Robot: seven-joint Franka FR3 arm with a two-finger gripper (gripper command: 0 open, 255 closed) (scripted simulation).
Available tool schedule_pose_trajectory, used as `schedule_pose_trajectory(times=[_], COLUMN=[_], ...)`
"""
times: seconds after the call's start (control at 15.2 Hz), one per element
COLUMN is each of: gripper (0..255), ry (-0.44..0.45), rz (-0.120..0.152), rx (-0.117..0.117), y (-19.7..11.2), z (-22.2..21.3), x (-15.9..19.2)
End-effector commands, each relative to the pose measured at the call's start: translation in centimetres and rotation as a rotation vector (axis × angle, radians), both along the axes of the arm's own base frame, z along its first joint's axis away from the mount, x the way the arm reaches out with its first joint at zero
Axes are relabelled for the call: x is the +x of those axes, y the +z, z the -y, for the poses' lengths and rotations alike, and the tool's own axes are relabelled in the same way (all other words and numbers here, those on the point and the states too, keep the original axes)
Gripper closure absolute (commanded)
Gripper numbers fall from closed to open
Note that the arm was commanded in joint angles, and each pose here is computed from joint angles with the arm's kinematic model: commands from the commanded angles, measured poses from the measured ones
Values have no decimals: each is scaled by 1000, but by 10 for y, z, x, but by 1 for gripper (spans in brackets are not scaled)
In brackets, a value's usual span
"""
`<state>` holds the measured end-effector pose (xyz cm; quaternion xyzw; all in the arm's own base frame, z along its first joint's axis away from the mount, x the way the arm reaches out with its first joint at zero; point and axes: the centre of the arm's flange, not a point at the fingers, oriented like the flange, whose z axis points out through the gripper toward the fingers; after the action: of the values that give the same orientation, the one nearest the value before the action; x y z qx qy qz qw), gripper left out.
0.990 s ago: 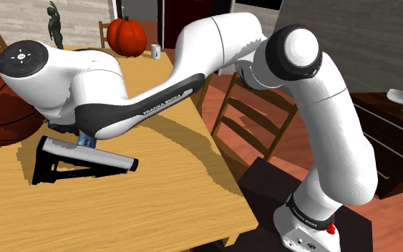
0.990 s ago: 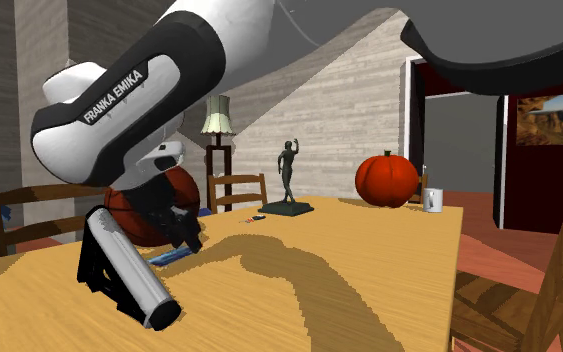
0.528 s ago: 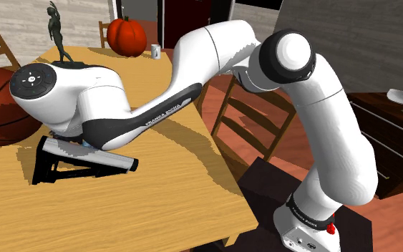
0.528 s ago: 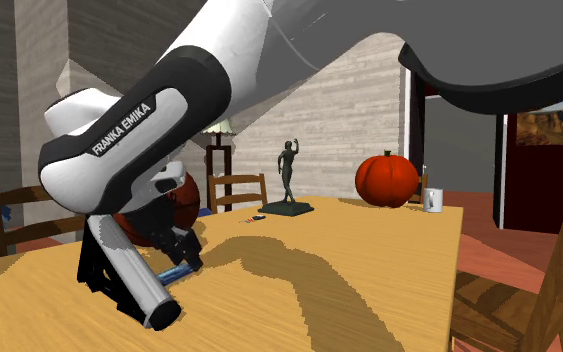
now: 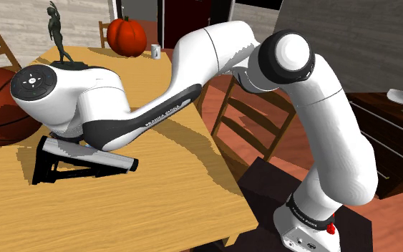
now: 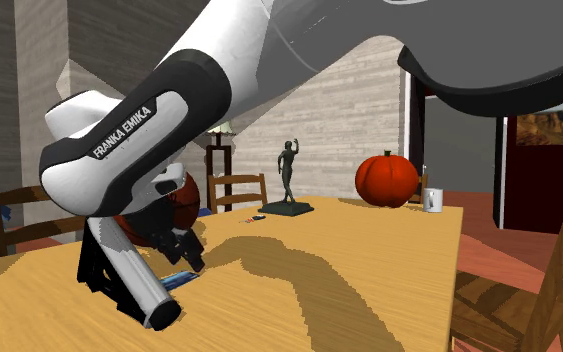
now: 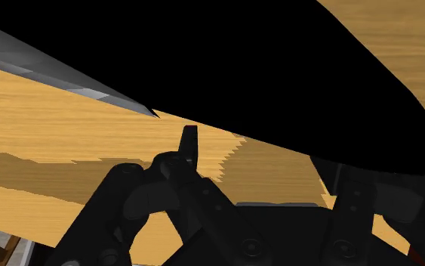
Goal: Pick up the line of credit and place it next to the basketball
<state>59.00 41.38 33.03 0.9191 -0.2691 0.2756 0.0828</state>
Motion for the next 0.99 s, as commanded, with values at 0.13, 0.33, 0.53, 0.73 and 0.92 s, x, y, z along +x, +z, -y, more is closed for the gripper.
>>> schedule_pose_trajectory(times=[0.13, 0.33, 0.53, 0.73, 0.92], gripper=[0, 0, 0, 0, 0], ry=[0, 0, 0, 0, 0], rz=[0, 0, 0, 0, 0], rx=[0, 0, 0, 0, 0], y=[0, 11, 42, 42, 42], z=[0, -4, -15, -15, -15], x=[0, -6, -23, -23, -23])
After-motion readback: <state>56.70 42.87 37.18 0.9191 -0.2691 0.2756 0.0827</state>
